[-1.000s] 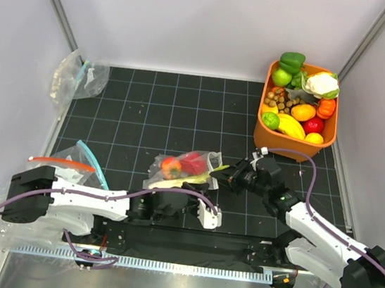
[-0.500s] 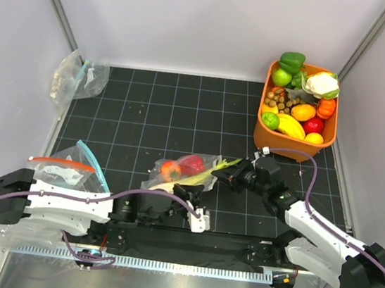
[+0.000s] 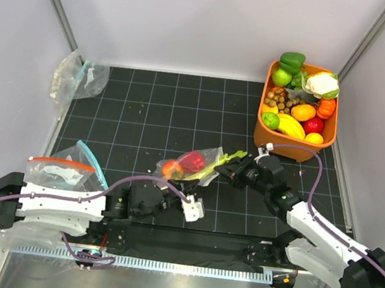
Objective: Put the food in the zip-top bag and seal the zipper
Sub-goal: Zip the zipper food storage bag at the center of the board.
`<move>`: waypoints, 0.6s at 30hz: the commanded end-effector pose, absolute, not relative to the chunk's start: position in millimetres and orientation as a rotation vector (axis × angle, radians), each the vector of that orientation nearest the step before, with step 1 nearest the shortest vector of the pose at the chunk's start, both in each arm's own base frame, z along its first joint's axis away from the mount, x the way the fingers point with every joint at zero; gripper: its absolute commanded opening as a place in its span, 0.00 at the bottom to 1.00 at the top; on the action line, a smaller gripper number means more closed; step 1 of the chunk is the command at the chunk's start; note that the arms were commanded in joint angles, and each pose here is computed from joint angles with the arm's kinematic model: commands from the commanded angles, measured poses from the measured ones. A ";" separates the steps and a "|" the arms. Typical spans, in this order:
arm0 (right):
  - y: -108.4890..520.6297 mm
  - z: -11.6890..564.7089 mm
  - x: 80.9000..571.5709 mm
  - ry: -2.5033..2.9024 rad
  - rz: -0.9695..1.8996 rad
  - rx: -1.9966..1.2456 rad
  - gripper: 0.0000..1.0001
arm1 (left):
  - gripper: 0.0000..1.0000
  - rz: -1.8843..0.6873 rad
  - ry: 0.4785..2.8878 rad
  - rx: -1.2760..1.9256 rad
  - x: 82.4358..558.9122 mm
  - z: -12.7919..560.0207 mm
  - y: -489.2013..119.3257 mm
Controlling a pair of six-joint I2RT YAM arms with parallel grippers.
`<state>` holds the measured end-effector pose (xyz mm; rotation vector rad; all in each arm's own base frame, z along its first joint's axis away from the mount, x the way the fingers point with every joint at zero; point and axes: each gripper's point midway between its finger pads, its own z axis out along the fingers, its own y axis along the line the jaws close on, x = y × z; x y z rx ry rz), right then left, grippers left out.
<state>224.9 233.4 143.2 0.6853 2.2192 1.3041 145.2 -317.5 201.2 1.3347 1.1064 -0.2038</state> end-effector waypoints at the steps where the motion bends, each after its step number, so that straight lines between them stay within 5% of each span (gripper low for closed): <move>1: 205.0 154.1 255.6 2.051 1.155 0.703 0.05 | 0.00 -0.361 1.099 1.169 148.2 241.5 -329.0; 9: 218.0 204.2 257.9 1.884 1.254 0.429 0.01 | 0.05 -0.411 1.090 1.201 141.9 236.7 -336.0; 16: 262.9 240.9 266.8 1.899 1.421 0.198 0.01 | 0.65 -0.480 1.193 1.030 157.5 251.1 -324.0; 18: 278.5 263.0 272.6 1.853 1.482 0.144 0.01 | 0.73 -0.465 1.239 0.902 175.0 261.1 -305.0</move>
